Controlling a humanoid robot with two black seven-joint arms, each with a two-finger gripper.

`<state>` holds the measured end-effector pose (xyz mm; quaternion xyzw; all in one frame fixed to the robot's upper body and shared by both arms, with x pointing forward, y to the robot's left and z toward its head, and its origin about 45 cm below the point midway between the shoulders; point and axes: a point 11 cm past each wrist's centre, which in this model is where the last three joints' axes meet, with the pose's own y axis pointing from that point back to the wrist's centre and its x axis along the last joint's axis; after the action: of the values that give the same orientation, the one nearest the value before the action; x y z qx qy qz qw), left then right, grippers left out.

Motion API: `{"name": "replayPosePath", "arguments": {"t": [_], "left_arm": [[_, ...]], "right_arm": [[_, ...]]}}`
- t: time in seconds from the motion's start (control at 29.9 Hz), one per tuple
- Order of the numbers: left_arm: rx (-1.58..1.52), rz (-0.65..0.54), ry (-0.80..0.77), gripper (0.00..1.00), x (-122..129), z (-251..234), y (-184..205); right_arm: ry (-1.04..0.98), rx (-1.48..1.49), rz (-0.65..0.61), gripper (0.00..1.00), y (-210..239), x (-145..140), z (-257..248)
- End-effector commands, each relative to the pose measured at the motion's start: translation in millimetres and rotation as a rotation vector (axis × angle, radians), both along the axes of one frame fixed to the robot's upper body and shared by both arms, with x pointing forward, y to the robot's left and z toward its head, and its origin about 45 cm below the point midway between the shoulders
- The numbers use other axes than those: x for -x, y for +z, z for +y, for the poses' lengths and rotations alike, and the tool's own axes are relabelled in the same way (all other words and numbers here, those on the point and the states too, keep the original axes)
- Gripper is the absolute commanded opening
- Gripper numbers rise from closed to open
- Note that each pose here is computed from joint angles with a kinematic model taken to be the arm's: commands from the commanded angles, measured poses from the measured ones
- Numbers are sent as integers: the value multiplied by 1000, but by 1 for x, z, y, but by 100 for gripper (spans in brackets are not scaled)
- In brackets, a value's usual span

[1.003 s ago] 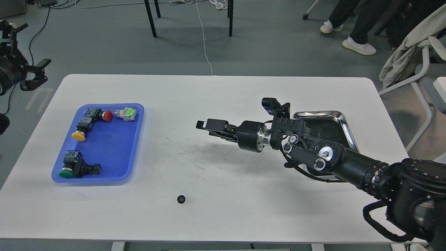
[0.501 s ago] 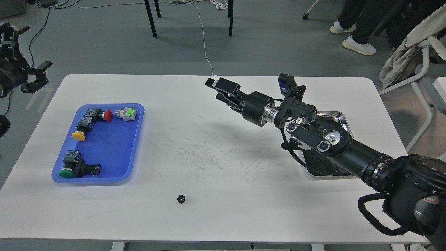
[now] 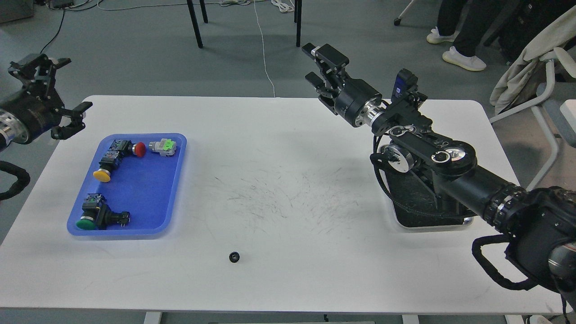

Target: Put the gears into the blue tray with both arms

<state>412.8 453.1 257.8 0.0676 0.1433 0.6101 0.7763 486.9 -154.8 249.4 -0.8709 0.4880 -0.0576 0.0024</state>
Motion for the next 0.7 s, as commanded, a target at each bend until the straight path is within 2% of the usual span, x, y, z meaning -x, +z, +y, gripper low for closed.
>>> {"name": "replayPosePath", "arguments": {"t": [0.0,0.2,0.37,0.43,0.5,0.6,0.67], "left_arm": [[-86,15,-78,99,10,-7,3],[-183,31,-182,99,35,-12,23],[-262,97,-244,99,60,6,41],[-269,111,-290,99,72,-1,47],[-329,113,-322,99,84,0,56],[-398,116,-442,99,103,-24,61],[-470,87,-464,98,109,-22,75]], "right_arm": [[-87,-44,11,82,9,-9,-36],[-186,-69,6,83,21,-15,-88],[-256,-103,1,84,33,-17,-125],[-280,-118,4,88,36,-17,-138],[-302,-125,8,88,39,-16,-151],[-326,-116,1,88,43,-15,-167],[-336,-111,-2,88,44,-14,-173]]}}
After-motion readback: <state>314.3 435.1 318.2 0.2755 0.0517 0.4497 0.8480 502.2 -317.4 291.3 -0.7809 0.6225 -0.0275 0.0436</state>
